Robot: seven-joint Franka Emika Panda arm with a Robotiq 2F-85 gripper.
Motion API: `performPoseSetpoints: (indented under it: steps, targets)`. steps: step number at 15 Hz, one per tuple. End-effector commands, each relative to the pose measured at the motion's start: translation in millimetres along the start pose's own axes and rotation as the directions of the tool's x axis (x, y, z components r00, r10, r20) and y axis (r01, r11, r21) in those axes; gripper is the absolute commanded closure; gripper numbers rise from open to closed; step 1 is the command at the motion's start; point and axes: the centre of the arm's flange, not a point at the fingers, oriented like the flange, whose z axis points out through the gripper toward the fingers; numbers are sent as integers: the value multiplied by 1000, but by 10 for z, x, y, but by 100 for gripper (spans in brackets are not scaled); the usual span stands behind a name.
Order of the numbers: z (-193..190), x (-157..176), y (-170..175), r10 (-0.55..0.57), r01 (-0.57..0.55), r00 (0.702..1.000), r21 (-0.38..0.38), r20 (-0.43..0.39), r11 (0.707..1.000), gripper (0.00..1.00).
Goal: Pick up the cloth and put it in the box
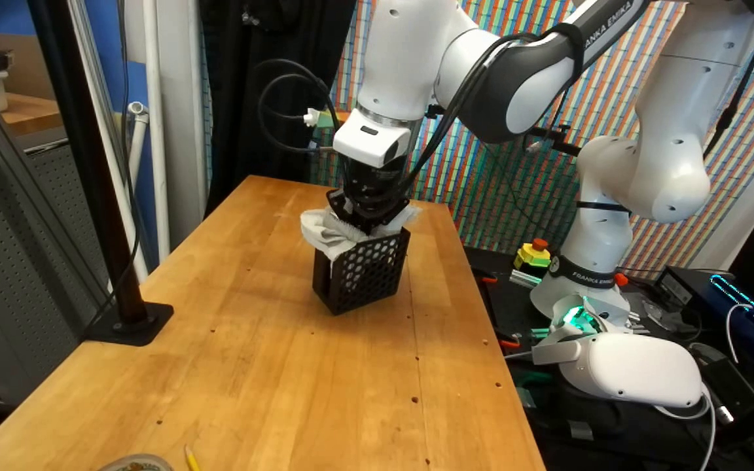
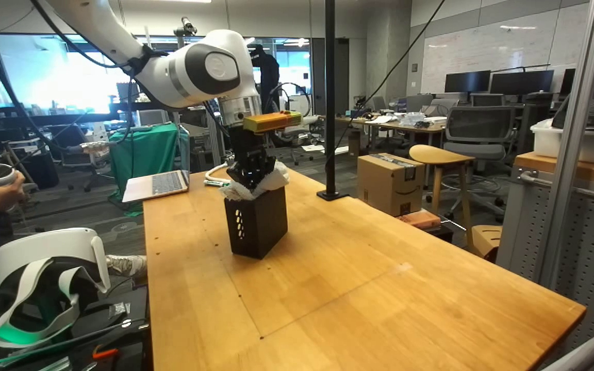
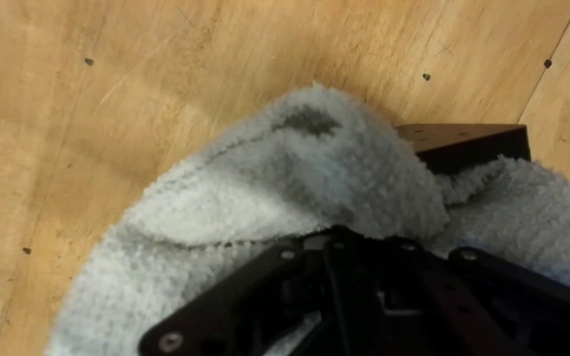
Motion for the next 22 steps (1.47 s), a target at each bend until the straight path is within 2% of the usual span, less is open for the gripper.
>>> performPoseSetpoints:
  steps: [1,6,10,15,18,22]
  targets:
    - [-411,131,-186,19,-12,997,-79,81,997,85]
    - [-761,171,-244,8,7,995,-140,101,990,85]
    - [-775,125,-219,-16,30,996,-161,87,986,85]
    - [-581,50,-139,-88,88,996,-89,10,992,85]
    - [-436,31,-111,-182,182,983,-29,12,983,85]
    - [-229,45,-83,-267,267,964,2,10,964,85]
